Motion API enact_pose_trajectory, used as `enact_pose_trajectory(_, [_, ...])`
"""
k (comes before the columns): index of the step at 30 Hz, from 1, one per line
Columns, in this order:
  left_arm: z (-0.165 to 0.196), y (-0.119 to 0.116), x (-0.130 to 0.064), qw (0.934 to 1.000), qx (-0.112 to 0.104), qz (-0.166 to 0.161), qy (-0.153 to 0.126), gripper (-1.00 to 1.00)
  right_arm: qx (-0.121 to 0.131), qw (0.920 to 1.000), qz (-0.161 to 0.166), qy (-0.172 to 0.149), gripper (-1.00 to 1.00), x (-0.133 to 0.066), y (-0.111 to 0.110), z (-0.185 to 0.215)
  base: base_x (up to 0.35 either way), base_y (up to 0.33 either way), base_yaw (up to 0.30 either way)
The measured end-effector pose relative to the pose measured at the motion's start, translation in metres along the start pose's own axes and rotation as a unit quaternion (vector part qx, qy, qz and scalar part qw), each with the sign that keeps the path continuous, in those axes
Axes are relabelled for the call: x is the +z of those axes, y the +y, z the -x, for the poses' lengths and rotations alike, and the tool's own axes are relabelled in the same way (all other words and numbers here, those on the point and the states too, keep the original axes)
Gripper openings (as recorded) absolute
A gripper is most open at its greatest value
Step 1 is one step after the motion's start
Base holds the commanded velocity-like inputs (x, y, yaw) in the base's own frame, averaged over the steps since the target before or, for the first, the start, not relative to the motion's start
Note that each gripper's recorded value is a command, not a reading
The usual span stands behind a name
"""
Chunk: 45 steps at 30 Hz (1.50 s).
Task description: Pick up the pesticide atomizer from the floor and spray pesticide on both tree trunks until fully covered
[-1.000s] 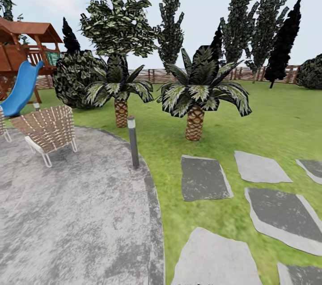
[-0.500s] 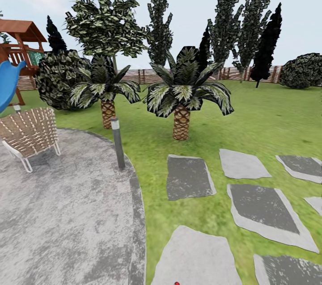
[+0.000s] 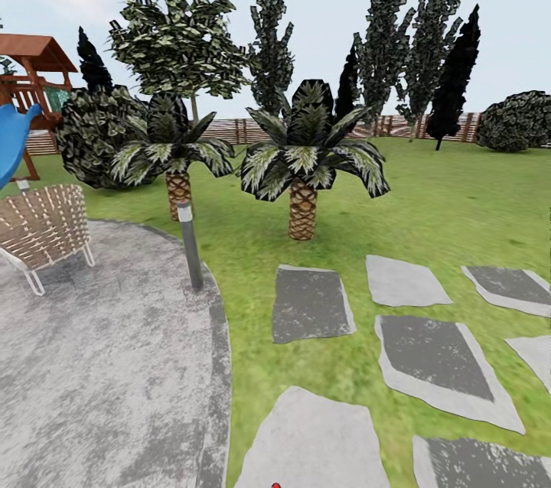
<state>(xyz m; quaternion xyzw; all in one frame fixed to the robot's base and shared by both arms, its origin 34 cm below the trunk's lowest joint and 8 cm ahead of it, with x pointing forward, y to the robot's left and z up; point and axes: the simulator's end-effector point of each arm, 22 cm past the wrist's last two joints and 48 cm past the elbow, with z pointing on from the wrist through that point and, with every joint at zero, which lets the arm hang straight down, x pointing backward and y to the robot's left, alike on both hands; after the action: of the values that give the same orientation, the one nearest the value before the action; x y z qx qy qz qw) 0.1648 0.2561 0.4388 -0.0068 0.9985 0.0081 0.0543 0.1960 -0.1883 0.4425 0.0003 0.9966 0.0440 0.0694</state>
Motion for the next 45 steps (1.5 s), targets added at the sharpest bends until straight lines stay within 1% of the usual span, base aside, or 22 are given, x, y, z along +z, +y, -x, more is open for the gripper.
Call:
enact_pose_trajectory(23, [0.0, 0.0002, 0.0, 1.0, 0.0, 0.0, 0.0, 1.0, 0.0, 1.0, 0.0, 0.0, 1.0, 0.0, 0.0, 0.0, 0.0, -0.273, 0.009])
enact_pose_trajectory(28, [-0.0001, -0.0003, 0.0, 1.0, 0.0, 0.0, 0.0, 1.0, 0.0, 1.0, 0.0, 0.0, 1.0, 0.0, 0.0, 0.0004, 0.0, -0.273, 0.2])
enact_pose_trajectory(45, [-0.0001, -0.0003, 0.0, 1.0, 0.0, 0.0, 0.0, 1.0, -0.001, 1.0, -0.002, 0.0, 1.0, 0.0, 0.0, 0.0003, 0.0, -0.273, 0.273])
